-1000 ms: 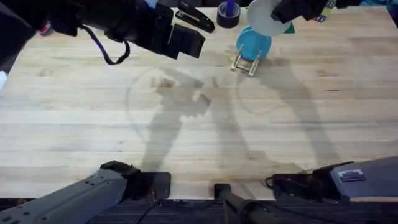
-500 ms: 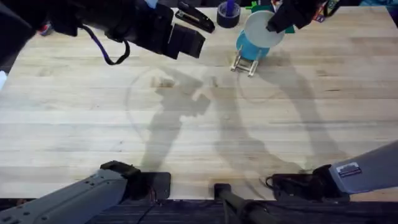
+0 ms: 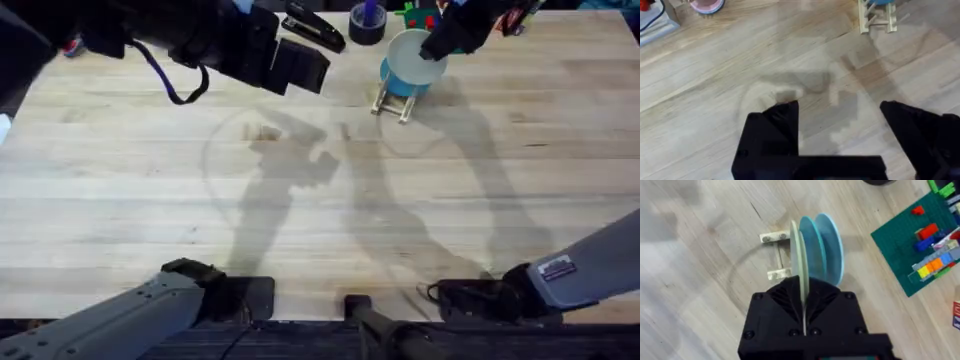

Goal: Pick up the plates from the table one by one and place each into a slot on the dish rack.

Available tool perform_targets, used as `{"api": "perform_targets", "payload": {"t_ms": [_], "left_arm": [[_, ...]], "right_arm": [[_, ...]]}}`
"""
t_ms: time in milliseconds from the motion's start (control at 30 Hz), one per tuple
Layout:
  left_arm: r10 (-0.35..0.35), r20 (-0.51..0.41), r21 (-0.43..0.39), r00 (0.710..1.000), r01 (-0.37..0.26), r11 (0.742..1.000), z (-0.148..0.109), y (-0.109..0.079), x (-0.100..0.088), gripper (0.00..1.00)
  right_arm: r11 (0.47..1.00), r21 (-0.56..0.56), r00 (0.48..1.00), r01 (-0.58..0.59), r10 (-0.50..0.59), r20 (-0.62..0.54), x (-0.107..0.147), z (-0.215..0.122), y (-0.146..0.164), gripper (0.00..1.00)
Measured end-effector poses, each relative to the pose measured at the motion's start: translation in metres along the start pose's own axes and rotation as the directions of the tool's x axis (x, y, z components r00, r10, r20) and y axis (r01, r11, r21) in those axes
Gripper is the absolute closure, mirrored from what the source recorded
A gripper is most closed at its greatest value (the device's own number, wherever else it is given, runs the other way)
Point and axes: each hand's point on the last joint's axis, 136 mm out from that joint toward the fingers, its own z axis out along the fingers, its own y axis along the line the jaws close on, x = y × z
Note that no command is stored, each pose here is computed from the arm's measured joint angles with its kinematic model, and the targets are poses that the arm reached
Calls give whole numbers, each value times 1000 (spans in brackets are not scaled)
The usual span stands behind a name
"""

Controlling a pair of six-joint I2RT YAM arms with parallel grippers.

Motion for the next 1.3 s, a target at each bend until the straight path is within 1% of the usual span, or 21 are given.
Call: {"api": "perform_targets", "payload": {"t_ms": [300,1067,1200,1300], "left_arm": [[0,0,0,1000,0,1000,0,0,0,6],[0,0,0,1000,0,1000,0,0,0,5],[0,0,0,1000,0,1000,0,0,0,6],[0,0,0,1000,0,1000,0,0,0,6]], "right_arm": [[999,-38,999,-8,7,-35,7,23,0,973],[999,-41,999,-6,5,-35,7,24,0,972],[999,-42,999,-7,5,-36,8,23,0,924],[999,-42,999,-7,5,-36,8,23,0,907]]}}
